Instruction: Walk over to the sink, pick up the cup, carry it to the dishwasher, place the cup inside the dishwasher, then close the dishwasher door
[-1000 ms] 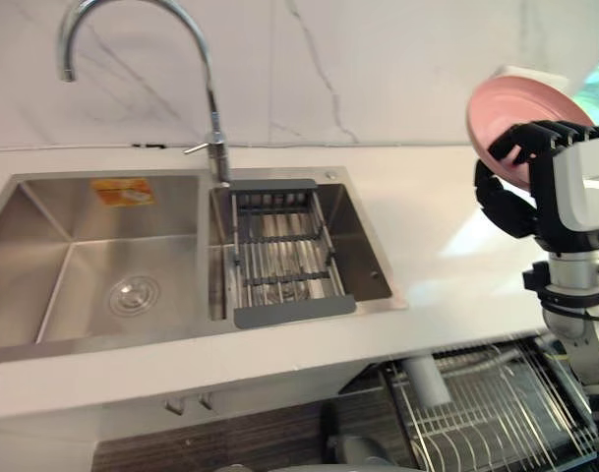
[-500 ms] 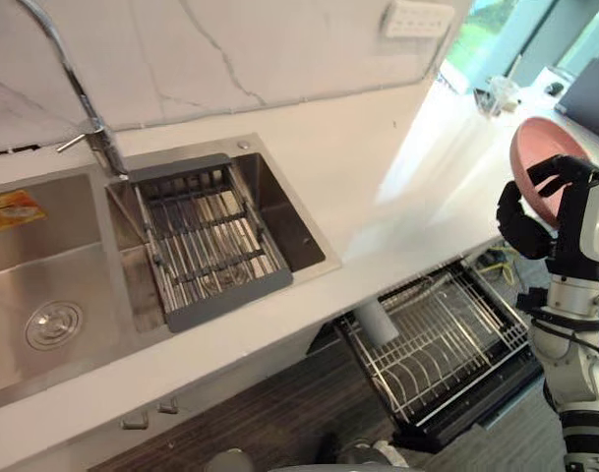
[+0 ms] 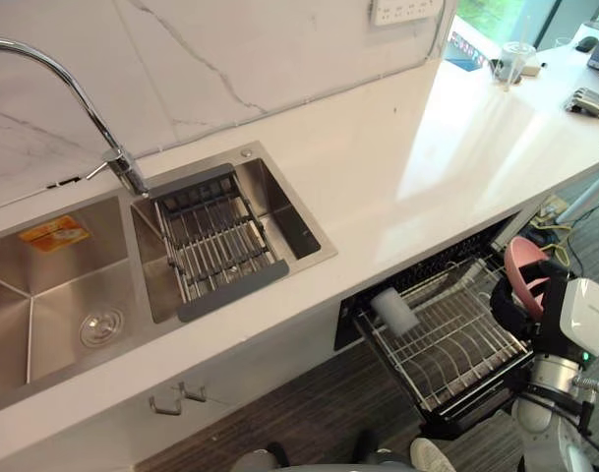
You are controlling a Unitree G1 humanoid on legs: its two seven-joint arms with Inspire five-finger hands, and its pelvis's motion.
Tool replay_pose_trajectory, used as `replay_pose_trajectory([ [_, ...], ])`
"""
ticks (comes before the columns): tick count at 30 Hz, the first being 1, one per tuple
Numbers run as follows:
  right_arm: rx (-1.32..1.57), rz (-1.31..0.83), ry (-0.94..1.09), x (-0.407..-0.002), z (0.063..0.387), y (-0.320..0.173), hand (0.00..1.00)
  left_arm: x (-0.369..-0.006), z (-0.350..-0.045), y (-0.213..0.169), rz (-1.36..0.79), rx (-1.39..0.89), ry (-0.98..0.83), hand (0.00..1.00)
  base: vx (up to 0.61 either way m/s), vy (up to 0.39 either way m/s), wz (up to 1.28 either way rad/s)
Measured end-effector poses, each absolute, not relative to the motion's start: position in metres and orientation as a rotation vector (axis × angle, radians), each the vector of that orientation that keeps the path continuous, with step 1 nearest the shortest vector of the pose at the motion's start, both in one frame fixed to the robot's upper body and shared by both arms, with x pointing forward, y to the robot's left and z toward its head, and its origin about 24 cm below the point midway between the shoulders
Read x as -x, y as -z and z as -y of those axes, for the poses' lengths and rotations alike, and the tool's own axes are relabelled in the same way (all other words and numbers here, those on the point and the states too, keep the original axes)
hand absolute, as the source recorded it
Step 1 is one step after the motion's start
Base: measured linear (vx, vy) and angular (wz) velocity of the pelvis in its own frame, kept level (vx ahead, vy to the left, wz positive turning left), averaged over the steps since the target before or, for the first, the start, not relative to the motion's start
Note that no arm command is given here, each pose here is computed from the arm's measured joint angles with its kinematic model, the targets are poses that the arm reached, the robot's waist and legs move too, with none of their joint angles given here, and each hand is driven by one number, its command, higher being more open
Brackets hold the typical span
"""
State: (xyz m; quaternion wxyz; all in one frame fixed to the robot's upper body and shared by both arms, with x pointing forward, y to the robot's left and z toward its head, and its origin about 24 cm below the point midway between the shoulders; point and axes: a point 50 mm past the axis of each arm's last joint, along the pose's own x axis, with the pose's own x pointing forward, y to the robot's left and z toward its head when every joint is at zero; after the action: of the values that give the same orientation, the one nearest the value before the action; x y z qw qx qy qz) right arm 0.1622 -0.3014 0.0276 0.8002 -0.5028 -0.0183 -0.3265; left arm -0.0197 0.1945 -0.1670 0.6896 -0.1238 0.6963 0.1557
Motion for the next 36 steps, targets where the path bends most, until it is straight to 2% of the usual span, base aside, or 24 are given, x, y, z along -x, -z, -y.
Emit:
replay_pose_trajectory([
  [9,0.998,-0.203,0.665,-0.151,0.297,0.017,0.00,0.011,-0.191,0.168,-1.545,0.246,-0.297,1.00,0.01,0.050,0.10],
  [14,0.964,-0.237,0.625,-0.175,0.300,0.021,0.00,0.002,-0.190,0.168,-1.524,0.231,-0.265,1.00,0.03,0.036,0.10],
  [24,0.982,-0.328,0.708,-0.212,0.335,0.004,0.00,-0.021,-0.190,0.167,-1.435,0.274,-0.240,1.00,0.02,0.022,0.09],
  [25,0.990,-0.355,0.732,-0.213,0.339,0.005,1.00,-0.024,-0.190,0.167,-1.427,0.284,-0.241,1.00,0.00,0.016,0.13],
  [32,0.939,-0.448,0.815,-0.213,0.345,0.010,1.00,-0.027,-0.190,0.167,-1.413,0.354,-0.255,1.00,-0.03,0.027,0.05],
  [36,0.886,-0.457,0.804,-0.211,0.334,0.018,1.00,-0.026,-0.190,0.167,-1.413,0.357,-0.259,1.00,-0.01,0.017,-0.06],
])
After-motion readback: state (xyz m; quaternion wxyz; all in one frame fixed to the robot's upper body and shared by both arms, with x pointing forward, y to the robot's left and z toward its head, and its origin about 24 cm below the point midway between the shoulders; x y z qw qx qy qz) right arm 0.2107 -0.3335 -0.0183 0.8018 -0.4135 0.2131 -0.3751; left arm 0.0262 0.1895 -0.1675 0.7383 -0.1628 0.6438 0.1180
